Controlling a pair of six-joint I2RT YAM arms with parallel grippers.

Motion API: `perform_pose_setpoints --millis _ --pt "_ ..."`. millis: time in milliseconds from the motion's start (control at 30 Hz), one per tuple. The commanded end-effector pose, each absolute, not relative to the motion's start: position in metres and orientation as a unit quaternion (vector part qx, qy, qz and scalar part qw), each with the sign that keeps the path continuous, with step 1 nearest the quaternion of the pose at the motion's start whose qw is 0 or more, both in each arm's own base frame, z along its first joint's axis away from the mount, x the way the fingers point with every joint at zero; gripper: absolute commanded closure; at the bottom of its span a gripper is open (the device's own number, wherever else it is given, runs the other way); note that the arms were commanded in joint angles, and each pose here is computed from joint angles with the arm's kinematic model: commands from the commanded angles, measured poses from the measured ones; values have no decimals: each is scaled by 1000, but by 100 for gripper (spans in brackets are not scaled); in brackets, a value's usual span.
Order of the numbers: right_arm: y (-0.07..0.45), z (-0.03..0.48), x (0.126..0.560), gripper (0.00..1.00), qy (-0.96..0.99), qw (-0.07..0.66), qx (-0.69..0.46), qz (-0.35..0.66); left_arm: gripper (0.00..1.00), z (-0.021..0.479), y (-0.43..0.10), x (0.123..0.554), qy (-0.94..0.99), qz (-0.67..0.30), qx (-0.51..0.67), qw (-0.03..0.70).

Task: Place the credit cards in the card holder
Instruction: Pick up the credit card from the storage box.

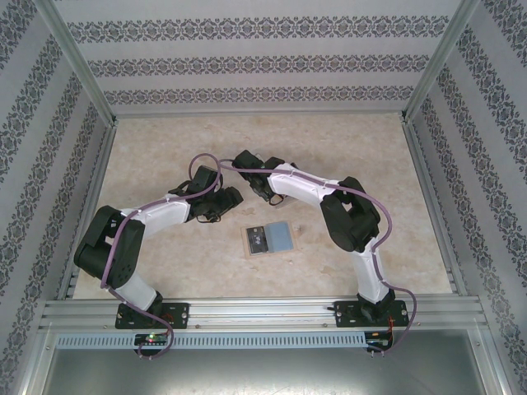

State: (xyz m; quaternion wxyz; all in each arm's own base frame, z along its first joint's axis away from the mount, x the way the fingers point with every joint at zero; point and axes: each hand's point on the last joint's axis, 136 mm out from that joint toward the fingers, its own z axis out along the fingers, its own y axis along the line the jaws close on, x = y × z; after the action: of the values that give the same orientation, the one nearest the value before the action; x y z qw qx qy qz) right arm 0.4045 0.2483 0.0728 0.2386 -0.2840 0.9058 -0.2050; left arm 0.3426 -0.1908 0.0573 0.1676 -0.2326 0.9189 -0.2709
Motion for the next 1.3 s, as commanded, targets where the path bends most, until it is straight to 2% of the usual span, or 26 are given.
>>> perform_pose_setpoints --millis 0,167,400,600,800,933,1167,1267 --pt "242 81 401 100 907 238 -280 -205 31 63 -187 344 917 -273 -233 177" --pt "242 89 399 100 910 243 -274 -195 31 62 -187 345 916 -273 -233 177" --pt "245 119 392 100 928 257 -238 -124 31 68 -189 347 915 -280 -229 180" --pt "240 156 379 100 948 276 -155 15 31 85 -197 355 905 -312 -221 188" --pt "237 183 364 100 924 273 -5 267 29 113 -225 367 873 -405 -195 188" --pt "237 195 354 100 881 268 59 385 26 134 -249 372 838 -485 -176 177" --pt "246 187 339 100 845 235 98 470 25 160 -274 376 798 -565 -143 155" --pt "247 184 337 100 840 228 102 481 29 162 -280 376 789 -581 -139 145"
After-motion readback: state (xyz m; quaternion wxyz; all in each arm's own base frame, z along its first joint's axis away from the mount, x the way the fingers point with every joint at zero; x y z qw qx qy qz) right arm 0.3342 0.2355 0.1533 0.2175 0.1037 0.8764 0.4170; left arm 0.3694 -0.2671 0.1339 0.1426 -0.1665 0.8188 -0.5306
